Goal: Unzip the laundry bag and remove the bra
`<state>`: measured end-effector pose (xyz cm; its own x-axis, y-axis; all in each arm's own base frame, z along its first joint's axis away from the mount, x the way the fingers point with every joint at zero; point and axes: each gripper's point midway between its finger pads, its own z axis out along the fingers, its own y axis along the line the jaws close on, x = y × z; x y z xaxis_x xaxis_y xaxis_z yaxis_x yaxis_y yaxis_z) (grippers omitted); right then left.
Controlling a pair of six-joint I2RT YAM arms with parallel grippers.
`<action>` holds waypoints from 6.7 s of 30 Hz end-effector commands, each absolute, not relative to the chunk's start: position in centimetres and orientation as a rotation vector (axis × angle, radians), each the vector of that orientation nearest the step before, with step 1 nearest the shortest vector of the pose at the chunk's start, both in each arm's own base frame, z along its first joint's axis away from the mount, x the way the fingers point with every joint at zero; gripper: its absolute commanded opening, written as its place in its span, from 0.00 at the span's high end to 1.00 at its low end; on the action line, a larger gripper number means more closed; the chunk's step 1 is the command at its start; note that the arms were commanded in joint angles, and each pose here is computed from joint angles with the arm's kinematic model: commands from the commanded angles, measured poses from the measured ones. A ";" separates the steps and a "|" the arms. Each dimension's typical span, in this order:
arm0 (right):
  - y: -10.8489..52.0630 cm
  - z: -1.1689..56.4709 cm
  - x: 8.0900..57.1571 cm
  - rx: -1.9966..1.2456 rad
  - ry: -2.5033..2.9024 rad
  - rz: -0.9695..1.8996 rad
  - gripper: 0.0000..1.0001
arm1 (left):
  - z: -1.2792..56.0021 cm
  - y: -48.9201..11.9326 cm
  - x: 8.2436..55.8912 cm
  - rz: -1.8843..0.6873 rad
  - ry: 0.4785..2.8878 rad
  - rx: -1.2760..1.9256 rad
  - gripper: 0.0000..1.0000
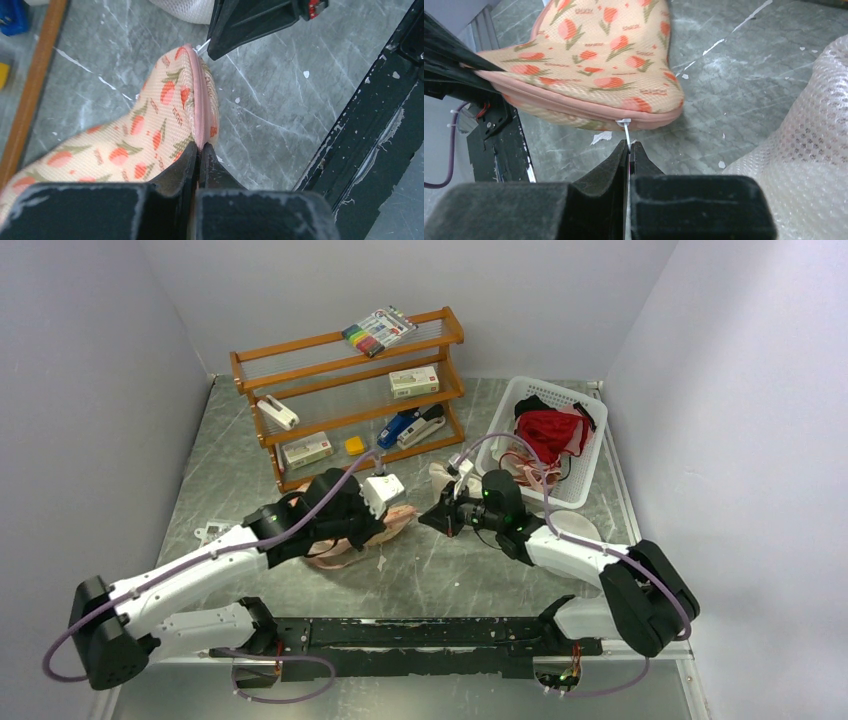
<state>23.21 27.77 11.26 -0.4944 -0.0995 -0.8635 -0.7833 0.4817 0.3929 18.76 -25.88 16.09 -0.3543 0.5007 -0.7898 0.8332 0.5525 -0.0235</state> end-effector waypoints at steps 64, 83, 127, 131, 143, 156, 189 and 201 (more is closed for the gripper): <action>33.6 12.7 16.3 -1.294 1.808 0.733 0.12 | 33.6 -10.2 26.3 -0.006 1.441 0.129 0.11; 34.2 7.3 13.1 -1.636 1.881 0.345 0.21 | 33.2 -10.1 26.5 0.049 1.472 0.171 0.12; 33.4 11.4 25.4 -1.160 1.856 0.198 0.94 | 32.3 -10.9 26.9 0.045 1.498 0.198 0.14; 33.4 10.9 28.6 -1.101 1.872 0.126 0.95 | 32.3 -11.0 26.9 0.041 1.498 0.201 0.14; 34.8 10.9 35.9 -1.044 1.826 -0.105 0.89 | 32.2 -11.2 26.9 0.029 1.500 0.206 0.14; 29.0 12.6 40.6 -0.865 1.799 -0.559 0.39 | 32.2 -11.1 27.0 0.030 1.499 0.204 0.14; 27.5 9.6 19.5 -0.505 2.364 0.632 0.09 | 32.1 -11.3 27.6 -0.009 1.515 0.201 0.15; 24.8 7.4 19.2 0.120 2.478 0.663 0.42 | 31.8 -11.2 28.2 -0.023 1.532 0.191 0.16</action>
